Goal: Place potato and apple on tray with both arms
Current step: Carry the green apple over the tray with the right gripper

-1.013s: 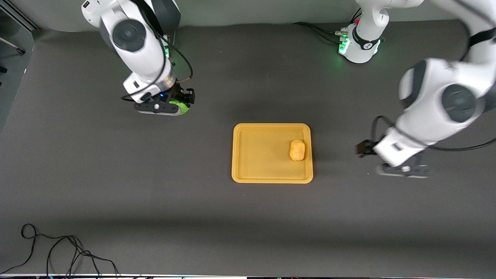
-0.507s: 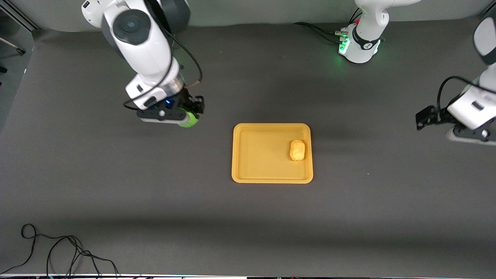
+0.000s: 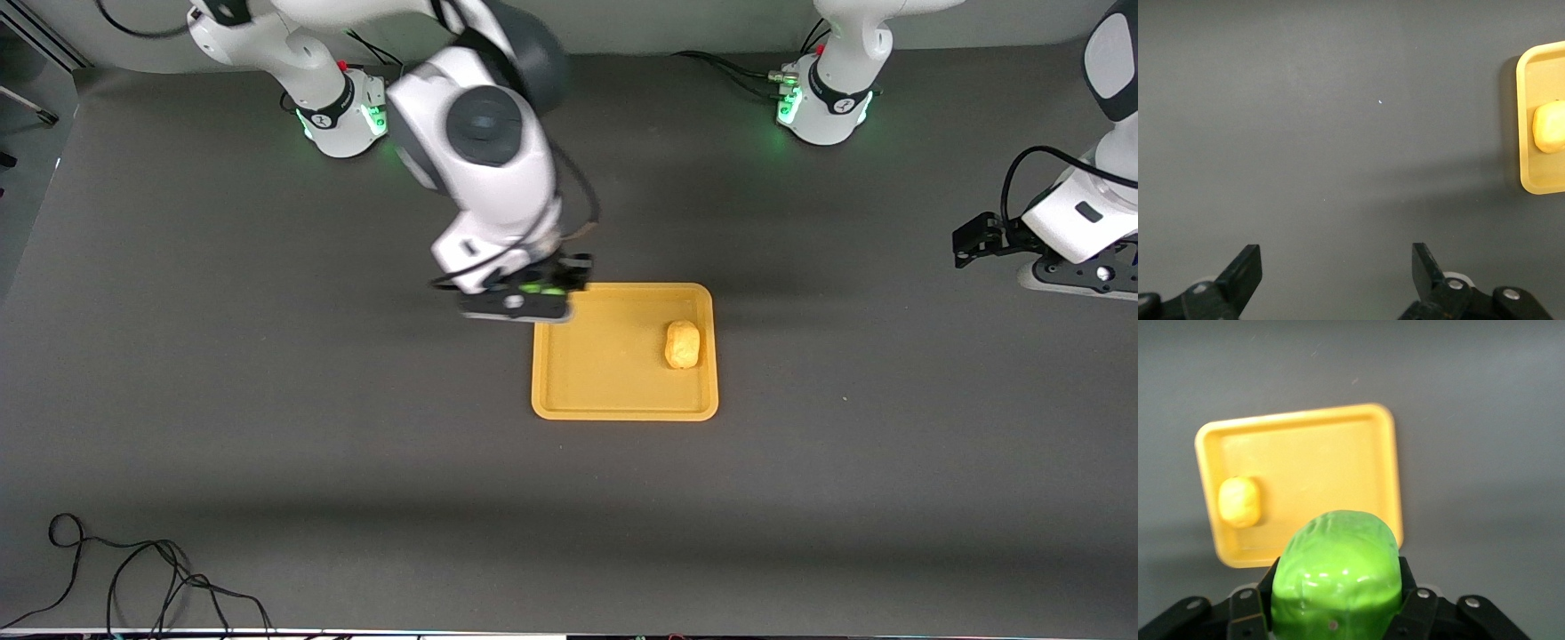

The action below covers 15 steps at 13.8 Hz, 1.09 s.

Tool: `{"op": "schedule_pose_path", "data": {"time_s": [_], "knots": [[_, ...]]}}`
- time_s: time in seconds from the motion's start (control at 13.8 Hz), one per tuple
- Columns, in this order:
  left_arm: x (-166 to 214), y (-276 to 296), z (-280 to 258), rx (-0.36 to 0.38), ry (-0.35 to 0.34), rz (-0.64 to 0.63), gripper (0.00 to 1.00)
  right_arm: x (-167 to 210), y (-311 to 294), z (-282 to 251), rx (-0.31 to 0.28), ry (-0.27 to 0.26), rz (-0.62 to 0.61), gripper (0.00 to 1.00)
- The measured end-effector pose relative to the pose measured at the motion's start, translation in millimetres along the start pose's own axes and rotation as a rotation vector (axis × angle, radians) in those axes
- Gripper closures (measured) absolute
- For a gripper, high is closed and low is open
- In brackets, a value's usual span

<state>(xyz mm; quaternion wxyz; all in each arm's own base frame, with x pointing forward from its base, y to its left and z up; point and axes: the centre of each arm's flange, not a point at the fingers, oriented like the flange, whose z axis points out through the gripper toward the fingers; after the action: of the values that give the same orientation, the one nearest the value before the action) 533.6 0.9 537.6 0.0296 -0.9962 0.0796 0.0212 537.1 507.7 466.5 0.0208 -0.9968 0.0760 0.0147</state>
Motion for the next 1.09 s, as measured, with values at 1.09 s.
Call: {"op": "schedule_pose_path", "data": {"time_s": [1.09], "knots": [[-1, 1, 3, -0.001, -0.006, -0.002, 0.0, -20, -69, 258, -0.038, 0.086, -0.069, 0.33]]}}
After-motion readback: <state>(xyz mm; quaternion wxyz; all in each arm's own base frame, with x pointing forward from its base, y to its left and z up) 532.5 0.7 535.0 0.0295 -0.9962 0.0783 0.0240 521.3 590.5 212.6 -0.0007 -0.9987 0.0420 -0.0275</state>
